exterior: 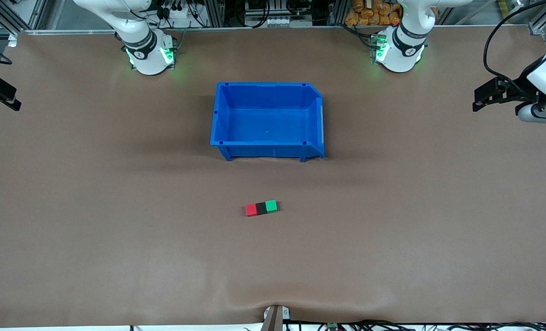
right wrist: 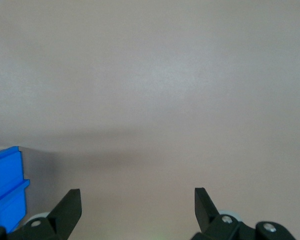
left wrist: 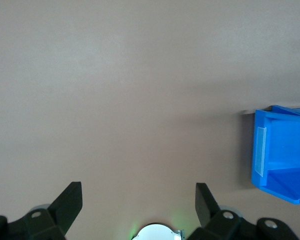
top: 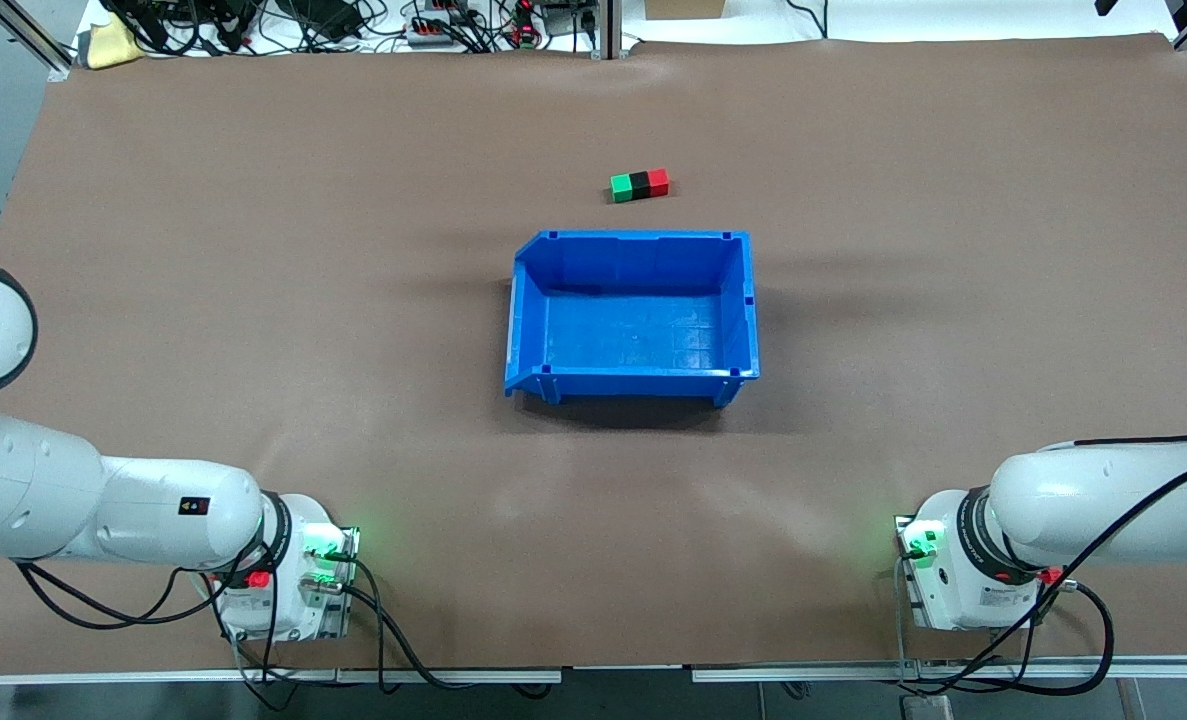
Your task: Attach green and red cubes to black cube
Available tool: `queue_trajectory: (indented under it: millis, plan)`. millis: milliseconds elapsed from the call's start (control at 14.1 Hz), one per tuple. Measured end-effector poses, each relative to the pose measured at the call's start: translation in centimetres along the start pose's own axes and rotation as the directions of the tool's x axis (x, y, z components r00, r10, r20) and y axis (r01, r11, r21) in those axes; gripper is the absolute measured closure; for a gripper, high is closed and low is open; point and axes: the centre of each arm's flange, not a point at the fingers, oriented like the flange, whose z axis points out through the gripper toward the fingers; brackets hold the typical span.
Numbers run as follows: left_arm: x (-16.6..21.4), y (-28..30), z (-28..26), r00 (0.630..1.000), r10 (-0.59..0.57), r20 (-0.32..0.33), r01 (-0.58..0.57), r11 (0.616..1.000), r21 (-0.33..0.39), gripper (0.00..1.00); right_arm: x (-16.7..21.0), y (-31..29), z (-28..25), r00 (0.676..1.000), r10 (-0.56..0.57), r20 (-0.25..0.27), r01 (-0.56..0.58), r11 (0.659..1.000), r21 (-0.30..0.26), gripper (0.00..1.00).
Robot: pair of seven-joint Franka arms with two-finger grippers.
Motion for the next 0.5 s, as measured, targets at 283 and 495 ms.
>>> queue_trajectory:
  millis: [283,495]
  plan:
    - [0.03,0.0,0.04,1.0,0.0,0.001,0.0,1.0,0.0,0.0,-0.02,0.31,0.02,1.0,0.006,0.0,-0.006,1.0,0.001,0.0]
    - [0.04,0.0,0.07,1.0,0.0,0.001,0.0,1.0,0.0,0.0,-0.03,0.43,0.03,1.0,0.008,0.0,-0.008,1.0,0.002,0.0]
